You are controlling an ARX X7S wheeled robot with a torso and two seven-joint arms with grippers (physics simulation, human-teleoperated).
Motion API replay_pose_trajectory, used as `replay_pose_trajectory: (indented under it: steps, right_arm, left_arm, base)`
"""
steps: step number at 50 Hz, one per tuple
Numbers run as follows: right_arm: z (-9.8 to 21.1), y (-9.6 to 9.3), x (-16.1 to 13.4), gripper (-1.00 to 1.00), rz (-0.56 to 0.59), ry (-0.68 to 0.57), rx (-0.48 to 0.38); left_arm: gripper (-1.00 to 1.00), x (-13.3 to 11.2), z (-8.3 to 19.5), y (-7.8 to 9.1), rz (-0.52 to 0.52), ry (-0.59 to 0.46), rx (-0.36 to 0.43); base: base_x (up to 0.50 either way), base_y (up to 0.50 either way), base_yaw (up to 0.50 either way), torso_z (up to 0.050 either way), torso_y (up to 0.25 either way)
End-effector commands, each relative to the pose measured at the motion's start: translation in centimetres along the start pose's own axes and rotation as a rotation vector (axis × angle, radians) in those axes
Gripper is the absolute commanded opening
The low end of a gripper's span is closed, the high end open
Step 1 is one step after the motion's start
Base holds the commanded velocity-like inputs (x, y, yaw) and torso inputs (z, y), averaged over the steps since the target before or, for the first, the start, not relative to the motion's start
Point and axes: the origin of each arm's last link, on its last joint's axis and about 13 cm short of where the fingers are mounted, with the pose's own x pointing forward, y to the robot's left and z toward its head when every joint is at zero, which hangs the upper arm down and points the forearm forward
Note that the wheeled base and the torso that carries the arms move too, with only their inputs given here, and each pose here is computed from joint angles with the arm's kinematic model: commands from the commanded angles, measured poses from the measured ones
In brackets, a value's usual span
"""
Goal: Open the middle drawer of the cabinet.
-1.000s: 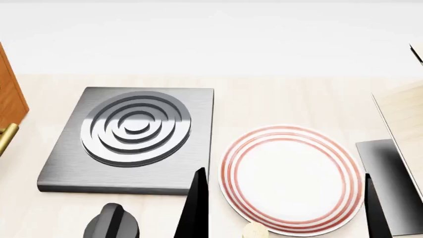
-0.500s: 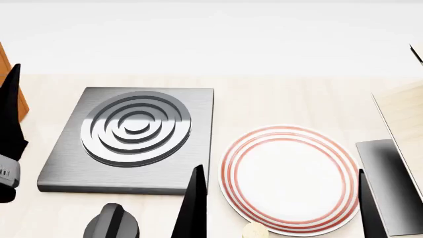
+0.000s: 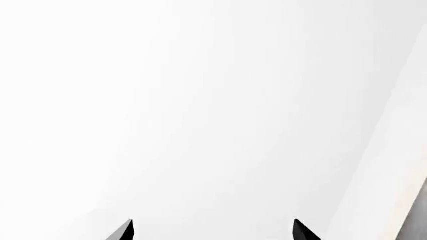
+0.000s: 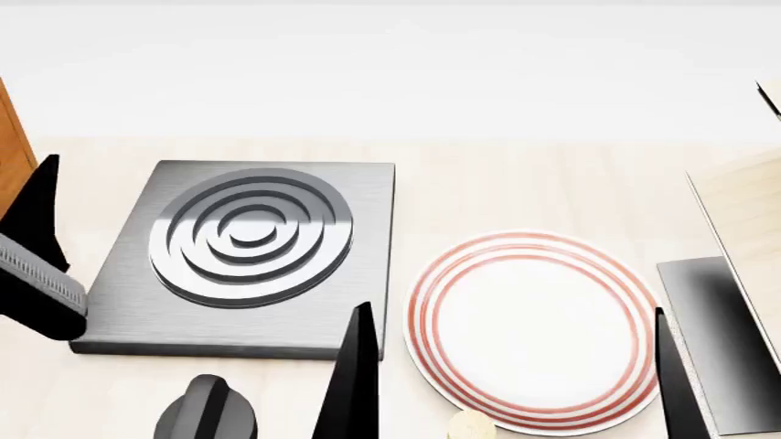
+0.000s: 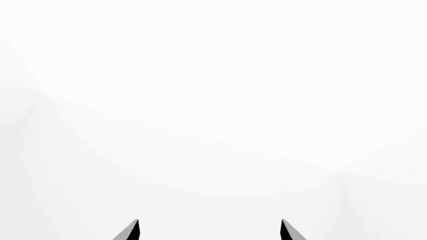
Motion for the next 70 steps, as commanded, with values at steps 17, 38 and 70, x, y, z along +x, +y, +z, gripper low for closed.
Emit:
replay_pose_trajectory:
  steps: [17, 38, 70]
  right_arm:
    - [-0.1, -0.1, 0.2, 1.00, 0.003, 0.007, -0.025]
    - [-0.1, -0.1, 0.2, 1.00, 0.007, 0.012, -0.024]
    - [-0.1, 0.0, 0.2, 1.00, 0.012, 0.014, -0.023]
  left_arm:
    - [1.00, 1.1, -2.5, -2.8, -0.223, 0.111, 0.004]
    - [1.00, 0.7, -3.9, -3.8, -0.310, 0.170, 0.017]
    - [1.00, 0.2, -5.7, -4.4, -0.326, 0.184, 0.193]
  base:
    - [0.00, 0.00, 0.00, 0.000, 0.000]
    - [0.00, 0.00, 0.00, 0.000, 0.000]
    - [0.00, 0.00, 0.00, 0.000, 0.000]
